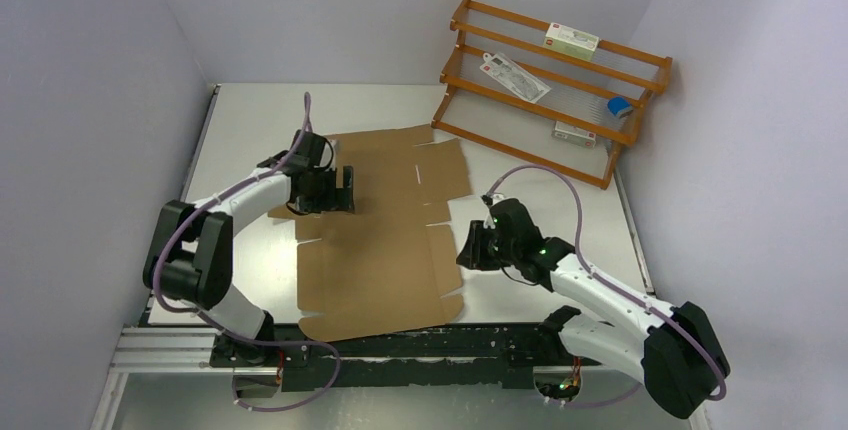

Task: Fold the paper box

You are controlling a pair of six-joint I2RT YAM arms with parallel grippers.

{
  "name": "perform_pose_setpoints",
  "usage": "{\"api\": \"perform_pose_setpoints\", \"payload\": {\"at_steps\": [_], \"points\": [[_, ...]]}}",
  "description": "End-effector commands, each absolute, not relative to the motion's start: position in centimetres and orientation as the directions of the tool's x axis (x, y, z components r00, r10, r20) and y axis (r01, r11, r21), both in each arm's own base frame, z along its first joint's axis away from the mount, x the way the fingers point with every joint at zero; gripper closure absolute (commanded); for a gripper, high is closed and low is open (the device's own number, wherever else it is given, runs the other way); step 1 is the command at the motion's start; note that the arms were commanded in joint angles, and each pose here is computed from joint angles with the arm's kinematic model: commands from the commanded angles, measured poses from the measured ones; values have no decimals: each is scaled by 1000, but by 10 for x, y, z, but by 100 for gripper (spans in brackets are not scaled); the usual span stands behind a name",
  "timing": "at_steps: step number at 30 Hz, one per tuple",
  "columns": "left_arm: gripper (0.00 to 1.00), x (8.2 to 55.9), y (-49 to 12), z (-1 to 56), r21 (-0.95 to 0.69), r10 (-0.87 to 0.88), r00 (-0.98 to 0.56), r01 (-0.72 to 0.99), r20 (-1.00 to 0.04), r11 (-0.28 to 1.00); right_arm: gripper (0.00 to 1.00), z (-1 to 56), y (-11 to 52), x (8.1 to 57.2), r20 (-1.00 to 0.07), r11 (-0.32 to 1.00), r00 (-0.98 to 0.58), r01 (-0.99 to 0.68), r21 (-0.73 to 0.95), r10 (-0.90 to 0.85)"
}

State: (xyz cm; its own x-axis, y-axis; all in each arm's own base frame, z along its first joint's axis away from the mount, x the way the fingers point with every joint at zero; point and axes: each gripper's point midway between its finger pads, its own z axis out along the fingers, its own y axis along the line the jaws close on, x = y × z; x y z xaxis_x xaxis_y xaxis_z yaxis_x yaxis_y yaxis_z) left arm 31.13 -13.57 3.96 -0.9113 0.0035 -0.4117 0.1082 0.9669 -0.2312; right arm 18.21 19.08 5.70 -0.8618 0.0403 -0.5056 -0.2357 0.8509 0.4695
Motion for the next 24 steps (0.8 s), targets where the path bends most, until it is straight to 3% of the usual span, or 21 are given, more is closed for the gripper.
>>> {"api": "perform_pose_setpoints", "payload": {"at_steps": [1,5,7,16,24], "points": [[7,336,-122,75,-231,-55,-859,75,-510,970,61,62,180,183,-501,881,-863,-192,432,57],[8,365,-102,93,-284,-148,-825,16,-545,959,47,86,171,225,-638,926,-769,-210,314,43],[9,377,-101,96,-295,-152,-824,19,-546,955,45,93,167,253,-682,945,-730,-188,267,47],[11,400,-102,72,-267,-111,-871,24,-479,963,41,102,189,370,-717,896,-669,-174,408,196],[11,392,-99,38,-250,-86,-908,21,-409,968,38,54,182,413,-676,923,-704,-76,377,219]]}}
